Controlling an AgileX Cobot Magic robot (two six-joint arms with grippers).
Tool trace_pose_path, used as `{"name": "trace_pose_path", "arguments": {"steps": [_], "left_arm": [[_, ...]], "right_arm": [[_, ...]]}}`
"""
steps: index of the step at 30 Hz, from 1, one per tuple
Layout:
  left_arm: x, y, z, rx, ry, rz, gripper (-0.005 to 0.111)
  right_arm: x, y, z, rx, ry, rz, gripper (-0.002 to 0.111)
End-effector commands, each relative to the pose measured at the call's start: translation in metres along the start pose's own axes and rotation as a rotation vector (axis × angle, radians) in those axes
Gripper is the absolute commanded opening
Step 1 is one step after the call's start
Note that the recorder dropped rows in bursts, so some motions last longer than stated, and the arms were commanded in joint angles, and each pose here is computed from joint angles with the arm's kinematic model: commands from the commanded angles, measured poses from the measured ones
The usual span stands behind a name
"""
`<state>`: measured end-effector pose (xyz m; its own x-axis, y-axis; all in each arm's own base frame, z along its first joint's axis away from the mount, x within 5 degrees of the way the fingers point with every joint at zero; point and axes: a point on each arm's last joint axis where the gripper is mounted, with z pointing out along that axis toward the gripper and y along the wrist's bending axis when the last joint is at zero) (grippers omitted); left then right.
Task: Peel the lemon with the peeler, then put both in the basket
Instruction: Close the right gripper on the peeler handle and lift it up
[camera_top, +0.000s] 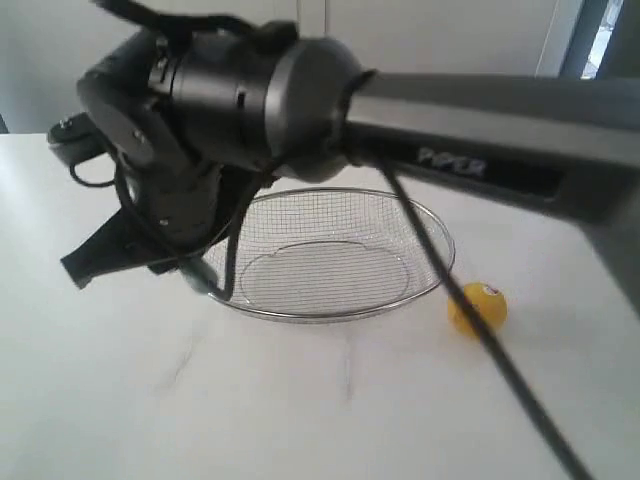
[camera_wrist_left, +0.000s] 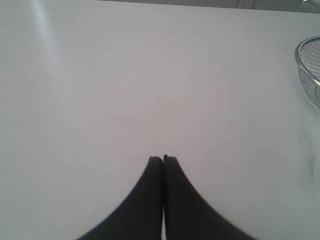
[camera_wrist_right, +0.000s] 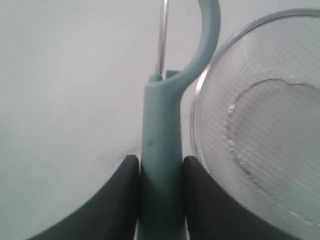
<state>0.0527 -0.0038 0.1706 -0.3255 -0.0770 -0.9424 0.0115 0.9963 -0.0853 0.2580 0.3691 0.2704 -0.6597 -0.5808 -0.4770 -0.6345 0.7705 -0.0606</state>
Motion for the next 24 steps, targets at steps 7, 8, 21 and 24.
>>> {"name": "trace_pose_path", "arguments": {"steps": [7,8,21,24], "left_arm": [[0.001,0.000,0.000,0.004,0.000,0.005,0.000],[0.001,0.000,0.000,0.004,0.000,0.005,0.000],[0.001,0.000,0.000,0.004,0.000,0.005,0.000],[0.001,0.000,0.000,0.004,0.000,0.005,0.000]], "right_arm": [[0.036,-0.105,-0.125,0.213,-0.058,0.032,0.000],[0.043,-0.112,-0.133,0.220,-0.063,0.052,0.000],[0.160,-0.151,-0.193,0.265,-0.142,0.270,0.000],[0.179,-0.154,-0.200,0.286,-0.165,0.294,0.000]]}}
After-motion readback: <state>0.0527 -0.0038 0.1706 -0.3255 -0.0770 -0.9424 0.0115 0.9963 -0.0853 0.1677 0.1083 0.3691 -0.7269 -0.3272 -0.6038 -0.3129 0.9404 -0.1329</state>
